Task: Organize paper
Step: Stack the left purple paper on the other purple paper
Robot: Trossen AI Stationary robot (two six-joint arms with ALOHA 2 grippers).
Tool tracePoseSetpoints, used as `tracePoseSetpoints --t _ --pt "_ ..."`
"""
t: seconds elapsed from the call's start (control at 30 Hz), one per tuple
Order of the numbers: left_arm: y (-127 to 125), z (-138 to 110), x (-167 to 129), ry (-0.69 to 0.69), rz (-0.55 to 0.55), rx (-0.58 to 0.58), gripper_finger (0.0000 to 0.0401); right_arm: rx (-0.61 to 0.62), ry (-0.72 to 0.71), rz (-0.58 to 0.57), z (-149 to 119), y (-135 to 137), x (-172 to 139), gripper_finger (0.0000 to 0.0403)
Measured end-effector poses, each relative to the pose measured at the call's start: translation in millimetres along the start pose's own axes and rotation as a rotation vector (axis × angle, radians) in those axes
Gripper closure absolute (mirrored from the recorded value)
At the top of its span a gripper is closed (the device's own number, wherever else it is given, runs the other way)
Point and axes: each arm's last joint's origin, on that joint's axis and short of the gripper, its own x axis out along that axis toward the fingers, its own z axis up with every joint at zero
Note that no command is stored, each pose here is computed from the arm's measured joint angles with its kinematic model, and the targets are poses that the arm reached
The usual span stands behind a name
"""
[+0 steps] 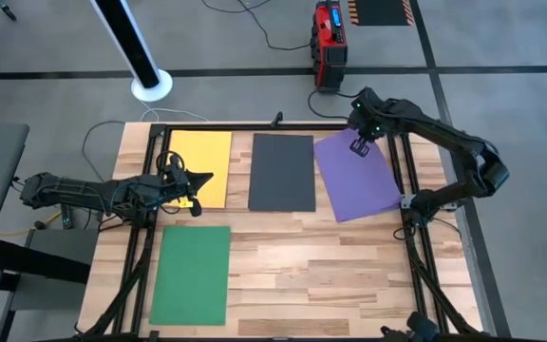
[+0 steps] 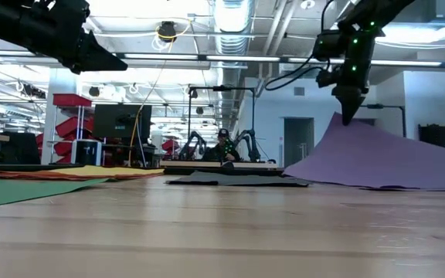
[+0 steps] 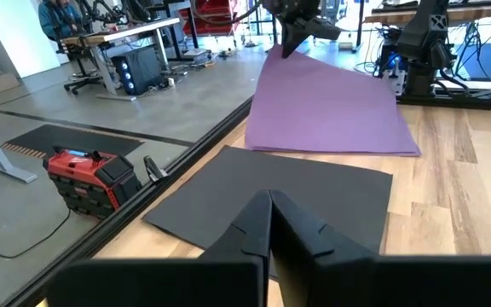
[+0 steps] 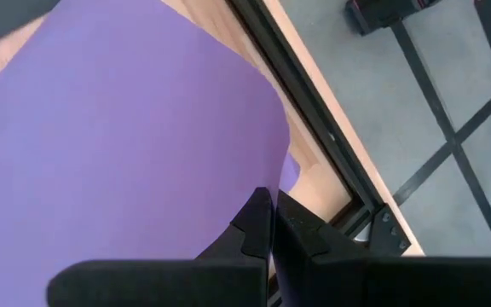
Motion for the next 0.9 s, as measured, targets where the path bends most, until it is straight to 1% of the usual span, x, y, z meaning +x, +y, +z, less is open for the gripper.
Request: tracePoseSetpoints --t 0.27,0.5,0.7,0.9 --pt "0 -1 0 0.013 0.0 -0.009 0.0401 0.008 0.034 -0.015 3 2 12 0.0403" --pt "0 -1 0 0.012 0.0 -0.011 0.0401 0.024 0.103 -0.002 -13 6 28 0.0403" --pt "0 -1 0 0.012 0.001 -0.014 0.0401 0.03 0.093 -0.004 -16 10 37 0.0403" --pt "0 -1 0 0.012 0.0 -0.019 0.0401 0.04 0.063 -0.013 -14 9 38 0.0403"
